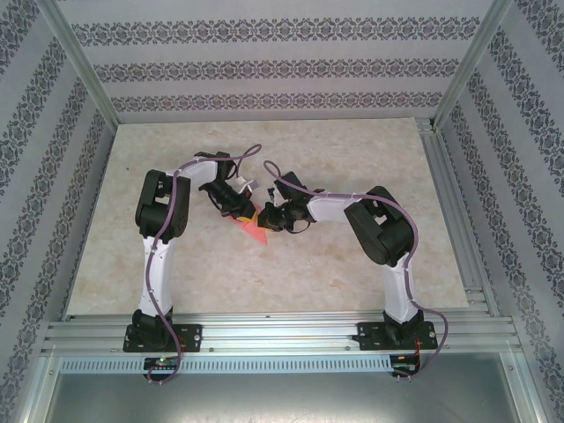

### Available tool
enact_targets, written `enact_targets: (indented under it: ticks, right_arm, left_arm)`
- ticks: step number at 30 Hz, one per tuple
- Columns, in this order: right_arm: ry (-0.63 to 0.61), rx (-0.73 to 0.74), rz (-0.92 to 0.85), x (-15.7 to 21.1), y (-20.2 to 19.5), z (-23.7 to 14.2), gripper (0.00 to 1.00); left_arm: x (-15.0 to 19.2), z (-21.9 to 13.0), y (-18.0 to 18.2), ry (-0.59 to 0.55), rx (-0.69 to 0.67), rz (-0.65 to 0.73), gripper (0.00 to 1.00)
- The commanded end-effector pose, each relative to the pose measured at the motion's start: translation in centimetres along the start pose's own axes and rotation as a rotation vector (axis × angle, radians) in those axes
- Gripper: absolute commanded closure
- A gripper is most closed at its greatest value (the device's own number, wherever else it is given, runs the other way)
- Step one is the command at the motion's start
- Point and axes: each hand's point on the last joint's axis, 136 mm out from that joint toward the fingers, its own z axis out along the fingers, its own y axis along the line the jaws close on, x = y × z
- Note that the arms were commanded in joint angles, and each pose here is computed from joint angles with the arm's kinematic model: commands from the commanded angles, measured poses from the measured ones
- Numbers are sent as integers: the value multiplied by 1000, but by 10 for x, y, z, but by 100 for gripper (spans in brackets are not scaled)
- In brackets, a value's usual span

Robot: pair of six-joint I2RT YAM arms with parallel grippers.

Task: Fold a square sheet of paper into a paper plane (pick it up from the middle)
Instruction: Third fold the triangle at the center of the table.

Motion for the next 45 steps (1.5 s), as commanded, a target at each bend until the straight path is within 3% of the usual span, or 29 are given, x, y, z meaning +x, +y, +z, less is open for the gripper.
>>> enact_targets:
  ticks: [1,8,23,34,45]
  right_arm:
    - [-9,-5,4,0,3,-8,89]
    - [-98,-76,-20,-24,29,-37,89]
    - [-60,-91,11,-33,21,-10,90]
    - [4,101,38,-17,-22,5,91]
    - [-87,-46,2,-47,28,-23,91]
  left_arm:
    - [6,-7,21,20,-91,-22,100]
    - [7,-9,19,17,-91,-20,100]
    - [9,-9,21,20,-102,-30,100]
    - [9,-10,22,18,-110,-35,99]
    - [10,-11,23,18,-118,-35,99]
